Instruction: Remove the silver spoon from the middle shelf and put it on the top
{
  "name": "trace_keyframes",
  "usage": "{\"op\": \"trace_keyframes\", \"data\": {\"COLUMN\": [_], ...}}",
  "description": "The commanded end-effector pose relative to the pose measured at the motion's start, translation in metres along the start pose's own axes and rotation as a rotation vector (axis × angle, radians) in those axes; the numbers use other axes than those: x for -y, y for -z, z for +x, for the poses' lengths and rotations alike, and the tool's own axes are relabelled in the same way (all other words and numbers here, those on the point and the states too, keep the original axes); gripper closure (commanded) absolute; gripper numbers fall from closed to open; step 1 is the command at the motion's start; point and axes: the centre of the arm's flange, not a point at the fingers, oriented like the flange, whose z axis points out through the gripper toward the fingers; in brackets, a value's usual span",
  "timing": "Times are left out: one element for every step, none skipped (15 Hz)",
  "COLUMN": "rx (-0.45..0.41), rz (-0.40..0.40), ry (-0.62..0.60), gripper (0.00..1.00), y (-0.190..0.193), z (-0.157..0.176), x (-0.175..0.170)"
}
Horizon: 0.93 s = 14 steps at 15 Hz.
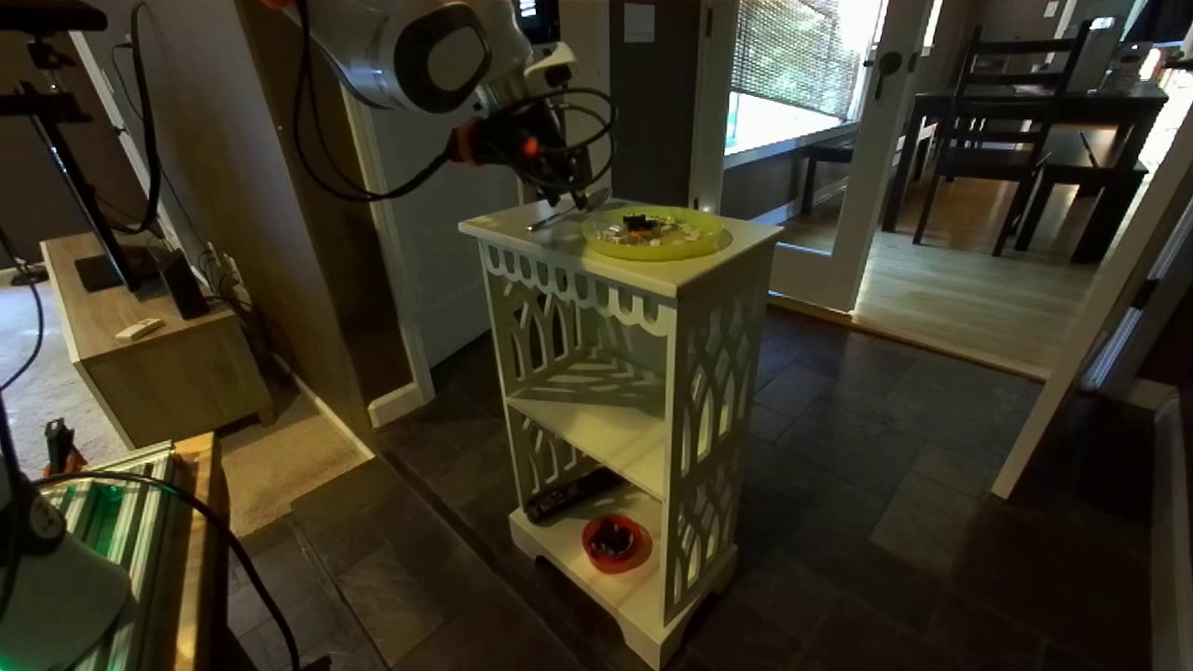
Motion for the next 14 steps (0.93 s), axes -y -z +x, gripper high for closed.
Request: {"op": "trace_keyframes", "data": {"rx": [-0.042,-0.056,-0.080,-0.092,-0.113,-0.128,-0.116,-0.094,-0.053,-0.036,-0.085,-0.070,-0.077,-0.080], "rz": [-0.025,-0.021,-0.005,-0.016,-0.014,-0.007,-0.017,0.014,0.029,0.040,0.019,0.031,0.023,0.015], "ry": [-0.031,-0.044,-0.043,-0.068,-0.089,-0.116,-0.148,-0.174,-0.227,-0.264,-0.274,-0.231,-0.252,-0.267], "gripper": [0.12,0.06,0.01,0.00,0.00,0.00,0.00,0.00,0.00,0.00,0.00,0.00,0.00,0.00], "y": [0.035,0.050,0.073,0.094,0.116,0.135,0.156,0.173,0.185,0.195,0.199,0.174,0.183,0.189], "z": [0.004,0.005,0.006,0.008,0.010,0.009,0.003,-0.007,-0.024,-0.039,-0.054,-0.011,-0.023,-0.032], "x": [0.019,0.024,0.030,0.037,0.043,0.048,0.047,0.042,0.030,0.017,0.003,0.026,0.016,0.008]}}
